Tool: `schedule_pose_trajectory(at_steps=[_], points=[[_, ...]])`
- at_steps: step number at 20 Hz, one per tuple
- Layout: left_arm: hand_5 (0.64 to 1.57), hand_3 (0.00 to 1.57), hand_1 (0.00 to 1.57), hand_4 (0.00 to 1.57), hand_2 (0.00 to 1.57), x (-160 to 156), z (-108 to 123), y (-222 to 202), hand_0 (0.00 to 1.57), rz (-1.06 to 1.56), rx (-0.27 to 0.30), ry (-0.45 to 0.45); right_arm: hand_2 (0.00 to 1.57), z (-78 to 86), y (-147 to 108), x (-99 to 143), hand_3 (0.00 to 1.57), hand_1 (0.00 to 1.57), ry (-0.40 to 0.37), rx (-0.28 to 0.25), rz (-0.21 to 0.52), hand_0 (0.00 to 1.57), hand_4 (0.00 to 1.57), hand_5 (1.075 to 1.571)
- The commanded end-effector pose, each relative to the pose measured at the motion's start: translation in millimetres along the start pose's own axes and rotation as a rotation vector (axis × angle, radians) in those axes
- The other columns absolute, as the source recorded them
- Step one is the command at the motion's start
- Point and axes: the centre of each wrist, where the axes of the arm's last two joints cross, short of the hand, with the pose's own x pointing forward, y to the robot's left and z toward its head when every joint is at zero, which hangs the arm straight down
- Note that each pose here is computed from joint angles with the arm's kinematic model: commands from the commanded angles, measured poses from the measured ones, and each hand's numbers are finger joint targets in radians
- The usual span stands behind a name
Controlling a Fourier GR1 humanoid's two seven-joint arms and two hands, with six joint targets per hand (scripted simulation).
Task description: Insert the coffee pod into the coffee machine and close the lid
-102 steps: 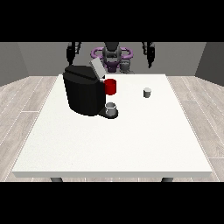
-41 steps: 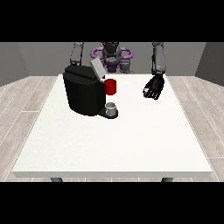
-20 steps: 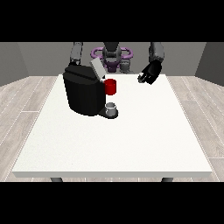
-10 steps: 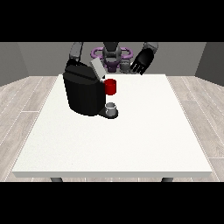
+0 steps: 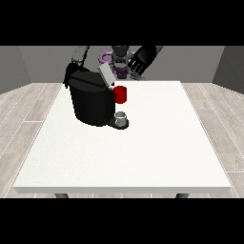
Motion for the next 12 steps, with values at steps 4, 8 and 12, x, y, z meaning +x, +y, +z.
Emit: schedule_pose_trajectory(at_steps=[4, 8, 12], points=[[1.571, 1.27, 1.16, 0.48, 1.25, 30.7, -2.5, 38.5, 1.16, -0.047, 0.07, -0.03, 0.0, -22.0, -2.3, 41.5, 0.0, 0.0, -0.093, -0.023, -0.003, 0.0, 0.26, 1.571], [1.571, 1.24, 1.22, 0.48, 1.29, 5.7, 13.1, 63.9, 1.22, -0.034, 0.125, 0.004, 0.0, -21.1, -14.6, 48.8, 0.0, 0.0, -0.104, -0.002, -0.013, 0.0, 0.0, 1.571], [1.571, 1.26, 1.29, 0.48, 1.32, 14.2, 5.5, 56.5, 1.29, -0.029, 0.123, -0.017, 0.0, -27.1, -18.4, 57.5, 0.0, 0.0, -0.126, -0.009, -0.009, 0.0, 0.15, 1.571]])
